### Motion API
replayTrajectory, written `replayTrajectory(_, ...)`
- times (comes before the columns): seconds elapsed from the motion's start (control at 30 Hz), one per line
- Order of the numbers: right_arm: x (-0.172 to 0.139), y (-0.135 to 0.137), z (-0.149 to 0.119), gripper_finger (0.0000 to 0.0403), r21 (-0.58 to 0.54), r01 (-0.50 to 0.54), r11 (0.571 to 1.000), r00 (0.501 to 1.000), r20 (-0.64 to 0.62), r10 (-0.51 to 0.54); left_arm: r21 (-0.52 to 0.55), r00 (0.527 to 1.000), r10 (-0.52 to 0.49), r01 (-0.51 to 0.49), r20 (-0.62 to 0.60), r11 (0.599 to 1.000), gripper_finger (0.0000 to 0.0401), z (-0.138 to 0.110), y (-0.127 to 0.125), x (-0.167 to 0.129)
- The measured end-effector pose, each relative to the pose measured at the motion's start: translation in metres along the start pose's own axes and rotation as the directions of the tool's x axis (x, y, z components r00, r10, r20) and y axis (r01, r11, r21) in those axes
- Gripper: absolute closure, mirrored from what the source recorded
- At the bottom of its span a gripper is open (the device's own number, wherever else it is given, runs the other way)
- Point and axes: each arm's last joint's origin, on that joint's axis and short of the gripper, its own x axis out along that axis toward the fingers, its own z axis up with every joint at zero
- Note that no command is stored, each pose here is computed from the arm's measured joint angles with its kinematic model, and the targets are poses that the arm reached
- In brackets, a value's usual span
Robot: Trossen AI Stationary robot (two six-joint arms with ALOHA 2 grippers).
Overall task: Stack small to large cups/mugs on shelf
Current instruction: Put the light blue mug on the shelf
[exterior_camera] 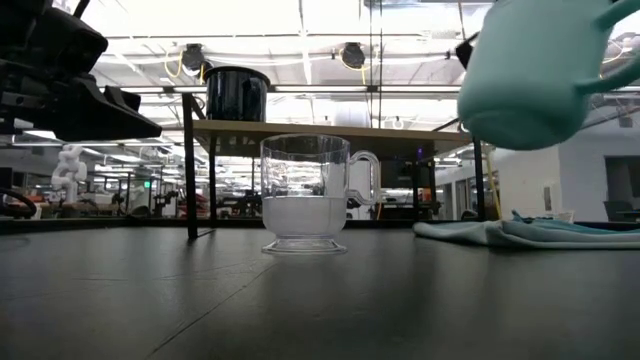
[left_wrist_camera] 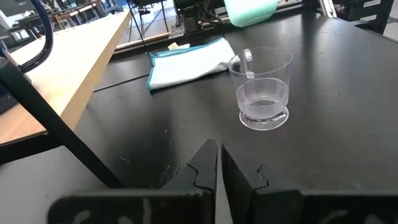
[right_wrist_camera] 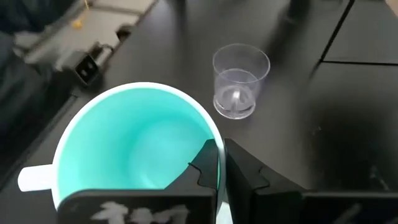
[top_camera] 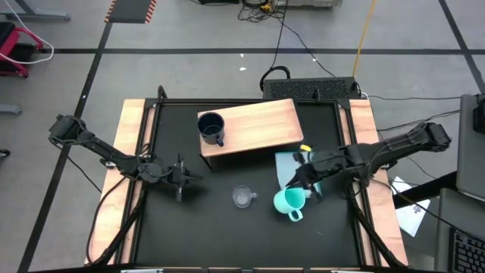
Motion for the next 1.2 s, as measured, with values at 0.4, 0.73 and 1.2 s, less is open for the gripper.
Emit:
replayTrajectory(0.4, -0.025, -0.013, -0.045, 0.0402, 0.114, 0.064, 0.991, 0.982, 0.169, -0.083, 0.003, 1.0, 0.004, -0.004, -0.004, 1.0, 0.0375, 0.0, 0.0, 0.0)
replayTrajectory(0.73, -0.028, -0.025, -0.028, 0.0402, 0.122, 0.107, 0.987, 0.94, 0.311, -0.14, 0.005, 1.0, 0.006, -0.006, -0.005, 1.0, 0.0375, 0.0, 0.0, 0.0)
replayTrajectory(1.2, -0.034, -0.062, 0.047, 0.0403, 0.129, 0.159, 0.979, 0.964, 0.193, -0.182, 0.013, 1.0, 0.006, -0.006, -0.006, 1.0, 0.0375, -0.001, 0.0, 0.0)
